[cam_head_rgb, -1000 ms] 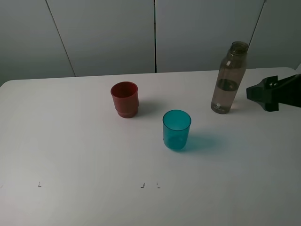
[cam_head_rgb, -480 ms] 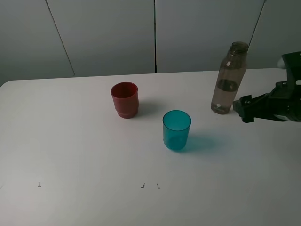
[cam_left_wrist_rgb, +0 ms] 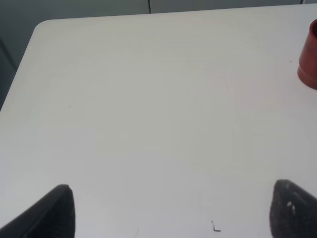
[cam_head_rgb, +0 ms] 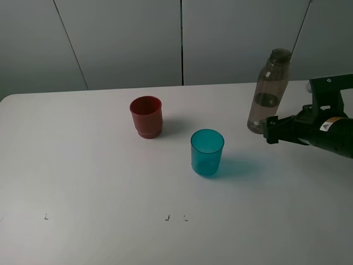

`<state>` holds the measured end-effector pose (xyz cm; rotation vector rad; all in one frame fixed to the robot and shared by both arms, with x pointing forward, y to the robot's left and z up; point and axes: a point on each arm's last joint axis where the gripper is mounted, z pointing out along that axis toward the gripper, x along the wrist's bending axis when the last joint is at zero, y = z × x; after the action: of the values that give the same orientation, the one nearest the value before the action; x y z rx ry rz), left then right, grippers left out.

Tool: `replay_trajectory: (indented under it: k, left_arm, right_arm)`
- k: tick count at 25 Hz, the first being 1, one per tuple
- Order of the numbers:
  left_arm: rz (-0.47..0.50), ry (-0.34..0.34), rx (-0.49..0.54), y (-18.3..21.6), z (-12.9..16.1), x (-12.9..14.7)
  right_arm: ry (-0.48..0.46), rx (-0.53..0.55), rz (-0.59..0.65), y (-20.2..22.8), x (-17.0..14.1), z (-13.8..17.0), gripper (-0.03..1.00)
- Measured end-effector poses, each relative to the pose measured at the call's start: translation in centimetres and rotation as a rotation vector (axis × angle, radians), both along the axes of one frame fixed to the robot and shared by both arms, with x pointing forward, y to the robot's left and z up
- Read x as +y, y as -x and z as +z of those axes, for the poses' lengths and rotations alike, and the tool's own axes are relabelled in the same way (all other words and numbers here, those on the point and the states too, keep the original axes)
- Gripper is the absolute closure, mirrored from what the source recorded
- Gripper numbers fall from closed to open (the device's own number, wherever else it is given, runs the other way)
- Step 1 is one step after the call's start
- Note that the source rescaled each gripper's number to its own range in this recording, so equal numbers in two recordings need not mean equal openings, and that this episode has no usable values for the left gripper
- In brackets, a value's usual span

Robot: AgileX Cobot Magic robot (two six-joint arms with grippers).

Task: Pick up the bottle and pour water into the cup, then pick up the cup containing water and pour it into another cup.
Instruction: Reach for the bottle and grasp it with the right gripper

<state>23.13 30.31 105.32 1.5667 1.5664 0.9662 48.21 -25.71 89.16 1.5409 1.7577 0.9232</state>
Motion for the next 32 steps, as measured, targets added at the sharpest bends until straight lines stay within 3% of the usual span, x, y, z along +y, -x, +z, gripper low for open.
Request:
replay_trajectory:
  k: [32]
  left_arm:
    - [0.003,0.006,0.0,0.0,0.0,0.0]
  right_arm:
    - [-0.088,-0.181,0.01,-5.2,1.3,-3.6,-0.03]
